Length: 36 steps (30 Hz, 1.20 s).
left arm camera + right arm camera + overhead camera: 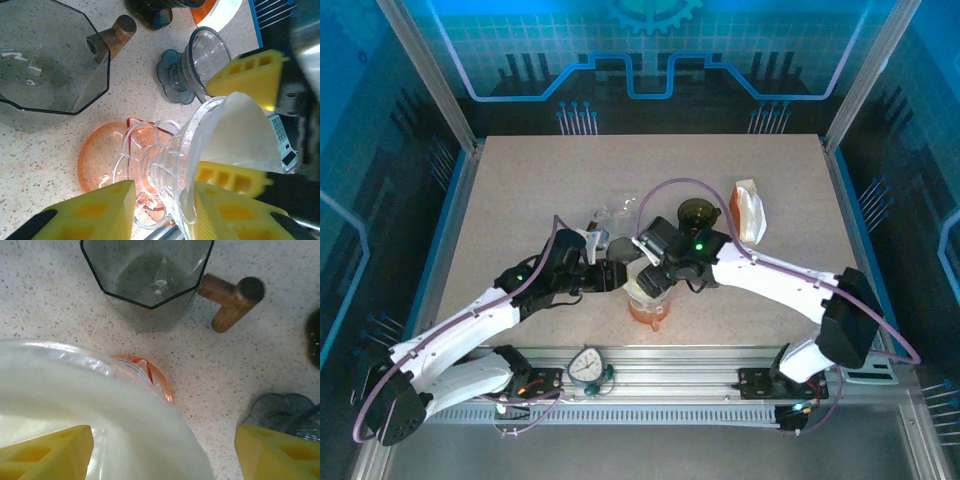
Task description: Place the coffee filter in the dripper
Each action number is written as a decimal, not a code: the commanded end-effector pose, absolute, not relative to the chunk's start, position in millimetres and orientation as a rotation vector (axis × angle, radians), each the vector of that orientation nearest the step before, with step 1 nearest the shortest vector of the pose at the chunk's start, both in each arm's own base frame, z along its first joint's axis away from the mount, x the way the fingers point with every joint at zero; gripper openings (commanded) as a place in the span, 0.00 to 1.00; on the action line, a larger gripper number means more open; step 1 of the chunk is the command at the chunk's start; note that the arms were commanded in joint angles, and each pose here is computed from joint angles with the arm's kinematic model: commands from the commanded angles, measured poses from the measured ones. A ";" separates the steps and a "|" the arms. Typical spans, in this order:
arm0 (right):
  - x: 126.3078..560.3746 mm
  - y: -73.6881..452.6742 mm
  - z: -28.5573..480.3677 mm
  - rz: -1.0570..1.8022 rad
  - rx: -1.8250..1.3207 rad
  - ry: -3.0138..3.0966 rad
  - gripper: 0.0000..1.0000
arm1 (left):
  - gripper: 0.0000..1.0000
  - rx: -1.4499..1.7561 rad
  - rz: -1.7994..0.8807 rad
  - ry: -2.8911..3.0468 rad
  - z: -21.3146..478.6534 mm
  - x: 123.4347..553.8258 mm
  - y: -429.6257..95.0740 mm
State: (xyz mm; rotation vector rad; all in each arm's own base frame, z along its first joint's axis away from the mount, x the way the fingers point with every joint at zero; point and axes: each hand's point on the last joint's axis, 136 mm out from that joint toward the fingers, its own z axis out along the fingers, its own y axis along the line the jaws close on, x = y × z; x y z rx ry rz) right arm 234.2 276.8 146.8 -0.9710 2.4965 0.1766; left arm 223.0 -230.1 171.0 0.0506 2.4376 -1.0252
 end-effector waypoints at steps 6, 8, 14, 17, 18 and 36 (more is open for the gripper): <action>222.9 257.3 169.7 0.248 -0.842 2.493 0.76 | 0.39 0.031 -1.039 2.466 163.1 219.2 -230.8; 220.3 252.9 167.6 0.242 -0.829 2.506 0.75 | 0.39 0.028 -1.034 2.467 162.1 219.4 -230.2; 215.0 242.4 163.9 0.233 -0.796 2.519 0.73 | 0.39 0.021 -1.025 2.468 161.2 219.3 -228.5; 215.4 240.9 163.8 0.224 -0.792 2.521 0.72 | 0.39 0.017 -1.019 2.473 159.9 219.4 -227.8; 215.9 241.9 165.7 0.228 -0.792 2.516 0.72 | 0.39 0.016 -1.019 2.472 160.2 219.4 -227.6; 223.5 236.4 229.1 0.359 -0.702 2.286 0.78 | 0.56 -0.007 -1.043 2.375 187.0 221.8 -222.6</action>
